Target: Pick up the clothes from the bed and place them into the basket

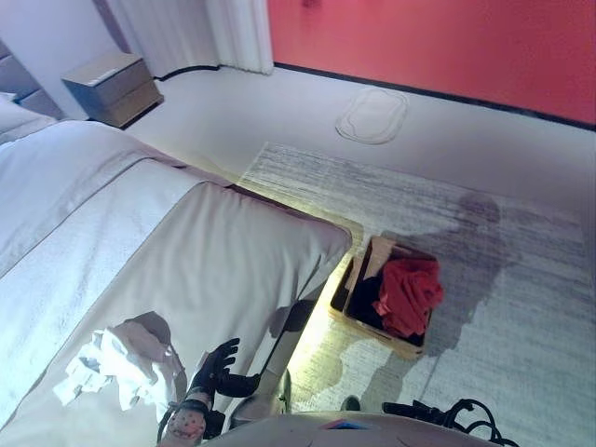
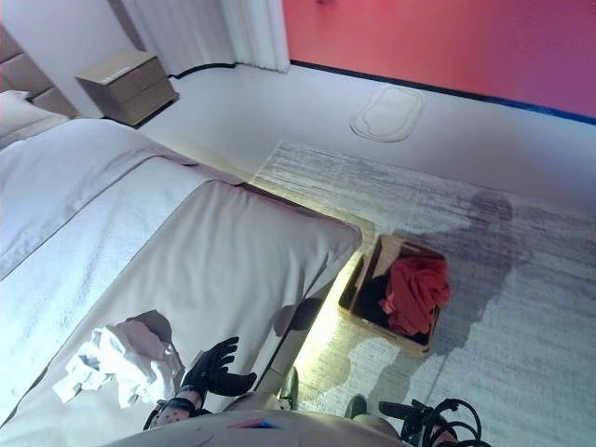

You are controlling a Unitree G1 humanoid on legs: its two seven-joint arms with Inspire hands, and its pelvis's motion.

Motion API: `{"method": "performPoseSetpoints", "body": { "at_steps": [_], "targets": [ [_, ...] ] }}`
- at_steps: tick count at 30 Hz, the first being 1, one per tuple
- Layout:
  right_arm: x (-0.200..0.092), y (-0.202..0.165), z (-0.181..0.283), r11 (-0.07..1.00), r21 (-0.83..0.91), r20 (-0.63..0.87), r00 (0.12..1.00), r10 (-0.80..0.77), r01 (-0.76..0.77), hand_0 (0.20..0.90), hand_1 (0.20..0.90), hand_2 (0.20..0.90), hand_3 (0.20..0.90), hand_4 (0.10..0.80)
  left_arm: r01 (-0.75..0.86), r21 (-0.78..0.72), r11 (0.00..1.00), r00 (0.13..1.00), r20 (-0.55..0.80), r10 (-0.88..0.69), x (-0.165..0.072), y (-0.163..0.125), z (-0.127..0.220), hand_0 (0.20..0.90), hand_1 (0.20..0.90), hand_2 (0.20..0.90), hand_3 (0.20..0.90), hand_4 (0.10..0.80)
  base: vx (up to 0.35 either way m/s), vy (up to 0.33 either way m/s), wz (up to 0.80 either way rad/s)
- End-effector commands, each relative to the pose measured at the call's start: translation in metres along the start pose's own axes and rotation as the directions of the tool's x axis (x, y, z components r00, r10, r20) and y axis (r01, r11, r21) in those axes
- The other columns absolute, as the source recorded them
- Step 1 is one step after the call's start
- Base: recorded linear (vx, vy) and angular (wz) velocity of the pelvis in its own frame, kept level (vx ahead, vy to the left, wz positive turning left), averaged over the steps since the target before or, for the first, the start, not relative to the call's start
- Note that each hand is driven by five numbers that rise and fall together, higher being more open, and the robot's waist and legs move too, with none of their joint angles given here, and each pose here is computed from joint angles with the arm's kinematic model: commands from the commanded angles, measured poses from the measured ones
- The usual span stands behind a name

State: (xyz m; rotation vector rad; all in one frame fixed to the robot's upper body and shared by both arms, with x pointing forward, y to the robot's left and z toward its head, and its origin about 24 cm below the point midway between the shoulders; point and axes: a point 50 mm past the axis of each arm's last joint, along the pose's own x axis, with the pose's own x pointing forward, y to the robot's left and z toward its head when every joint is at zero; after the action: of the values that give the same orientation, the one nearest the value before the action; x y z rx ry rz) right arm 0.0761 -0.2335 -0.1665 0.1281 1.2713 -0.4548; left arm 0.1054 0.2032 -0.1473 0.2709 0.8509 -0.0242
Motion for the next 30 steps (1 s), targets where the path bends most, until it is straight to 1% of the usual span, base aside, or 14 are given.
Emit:
{"method": "performPoseSetpoints", "body": {
  "at_steps": [1, 4, 6, 8, 9, 10, 13, 16, 17, 19, 23, 25, 29, 30],
  "targets": [
    [-0.001, 0.015, 0.041, 0.999, -0.018, 0.141, 0.989, 0.034, -0.031, 0.900, 0.900, 0.900, 0.900, 0.800, -0.058, 0.000, 0.998, 0.990, 0.126, 0.057, 0.014, 0.024, 0.034, 0.900, 0.900, 0.900, 0.900, 0.800, -0.029, -0.083, 0.78],
    [-0.001, 0.007, 0.039, 1.000, 0.002, 0.159, 0.987, -0.003, 0.003, 0.900, 0.900, 0.900, 0.900, 0.800, -0.054, 0.031, 0.998, 0.992, 0.115, 0.050, 0.016, 0.033, 0.036, 0.900, 0.900, 0.900, 0.900, 0.800, -0.006, -0.043, 0.98],
    [-0.001, 0.003, 0.041, 1.000, 0.018, 0.180, 0.984, -0.017, 0.014, 0.900, 0.900, 0.900, 0.900, 0.800, -0.044, 0.062, 0.997, 0.994, 0.106, 0.037, 0.016, 0.032, 0.035, 0.900, 0.900, 0.900, 0.900, 0.800, -0.086, 0.071, 1.53],
    [-0.002, 0.002, 0.044, 1.000, -0.019, 0.202, 0.979, -0.011, 0.015, 0.900, 0.900, 0.900, 0.900, 0.800, -0.052, 0.064, 0.997, 0.995, 0.093, 0.046, 0.016, 0.033, 0.033, 0.900, 0.900, 0.900, 0.900, 0.800, -0.111, 0.125, 1.55],
    [-0.002, 0.003, 0.050, 0.998, -0.064, 0.230, 0.973, -0.005, 0.020, 0.900, 0.900, 0.900, 0.900, 0.800, -0.058, 0.060, 0.997, 0.995, 0.086, 0.053, 0.017, 0.032, 0.033, 0.900, 0.900, 0.900, 0.900, 0.800, -0.064, 0.170, 1.17],
    [-0.003, 0.006, 0.057, 0.988, -0.151, 0.266, 0.964, 0.018, 0.023, 0.900, 0.900, 0.900, 0.900, 0.800, -0.065, 0.059, 0.996, 0.995, 0.081, 0.060, 0.017, 0.033, 0.034, 0.900, 0.900, 0.900, 0.900, 0.800, -0.058, 0.202, 0.98],
    [-0.006, 0.010, 0.067, 0.974, -0.224, 0.329, 0.944, 0.039, 0.038, 0.900, 0.900, 0.900, 0.900, 0.800, -0.057, 0.072, 0.996, 0.995, 0.086, 0.051, 0.018, 0.030, 0.036, 0.900, 0.900, 0.900, 0.900, 0.800, 0.025, 0.220, 0.52],
    [-0.010, 0.020, 0.082, 0.916, -0.383, 0.420, 0.905, 0.059, 0.118, 0.900, 0.900, 0.900, 0.900, 0.800, -0.047, 0.071, 0.996, 0.993, 0.110, 0.039, 0.018, 0.026, 0.038, 0.900, 0.900, 0.900, 0.900, 0.800, 0.093, 0.217, 0.80],
    [-0.013, 0.025, 0.089, 0.892, -0.434, 0.453, 0.887, 0.091, 0.130, 0.900, 0.900, 0.900, 0.900, 0.800, -0.049, 0.063, 0.997, 0.992, 0.122, 0.041, 0.019, 0.026, 0.041, 0.900, 0.900, 0.900, 0.900, 0.800, 0.106, 0.184, 0.61],
    [-0.015, 0.031, 0.096, 0.859, -0.489, 0.482, 0.867, 0.125, 0.148, 0.900, 0.900, 0.900, 0.900, 0.800, -0.052, 0.055, 0.997, 0.991, 0.128, 0.045, 0.019, 0.026, 0.043, 0.900, 0.900, 0.900, 0.900, 0.800, 0.112, 0.158, 0.36],
    [-0.024, 0.044, 0.117, 0.815, -0.541, 0.559, 0.813, 0.165, 0.207, 0.900, 0.900, 0.900, 0.900, 0.800, -0.006, 0.138, 0.990, 0.990, 0.142, -0.014, 0.019, 0.024, 0.047, 0.900, 0.900, 0.900, 0.900, 0.800, 0.157, 0.172, 0.38],
    [-0.027, 0.046, 0.124, 0.815, -0.534, 0.581, 0.798, 0.159, 0.226, 0.900, 0.900, 0.900, 0.900, 0.800, 0.001, 0.181, 0.983, 0.990, 0.141, -0.027, 0.019, 0.025, 0.048, 0.900, 0.900, 0.900, 0.900, 0.800, 0.142, 0.111, 0.72],
    [-0.033, 0.043, 0.140, 0.851, -0.462, 0.635, 0.763, 0.122, 0.248, 0.900, 0.900, 0.900, 0.900, 0.800, 0.008, 0.299, 0.954, 0.991, 0.124, -0.047, 0.021, 0.035, 0.051, 0.900, 0.900, 0.900, 0.900, 0.800, 0.068, -0.206, 1.32],
    [-0.034, 0.043, 0.144, 0.846, -0.468, 0.648, 0.750, 0.132, 0.256, 0.900, 0.900, 0.900, 0.900, 0.800, -0.010, 0.297, 0.955, 0.993, 0.119, -0.026, 0.022, 0.039, 0.052, 0.900, 0.900, 0.900, 0.900, 0.800, 0.097, -0.243, 1.27]
  ]
}}
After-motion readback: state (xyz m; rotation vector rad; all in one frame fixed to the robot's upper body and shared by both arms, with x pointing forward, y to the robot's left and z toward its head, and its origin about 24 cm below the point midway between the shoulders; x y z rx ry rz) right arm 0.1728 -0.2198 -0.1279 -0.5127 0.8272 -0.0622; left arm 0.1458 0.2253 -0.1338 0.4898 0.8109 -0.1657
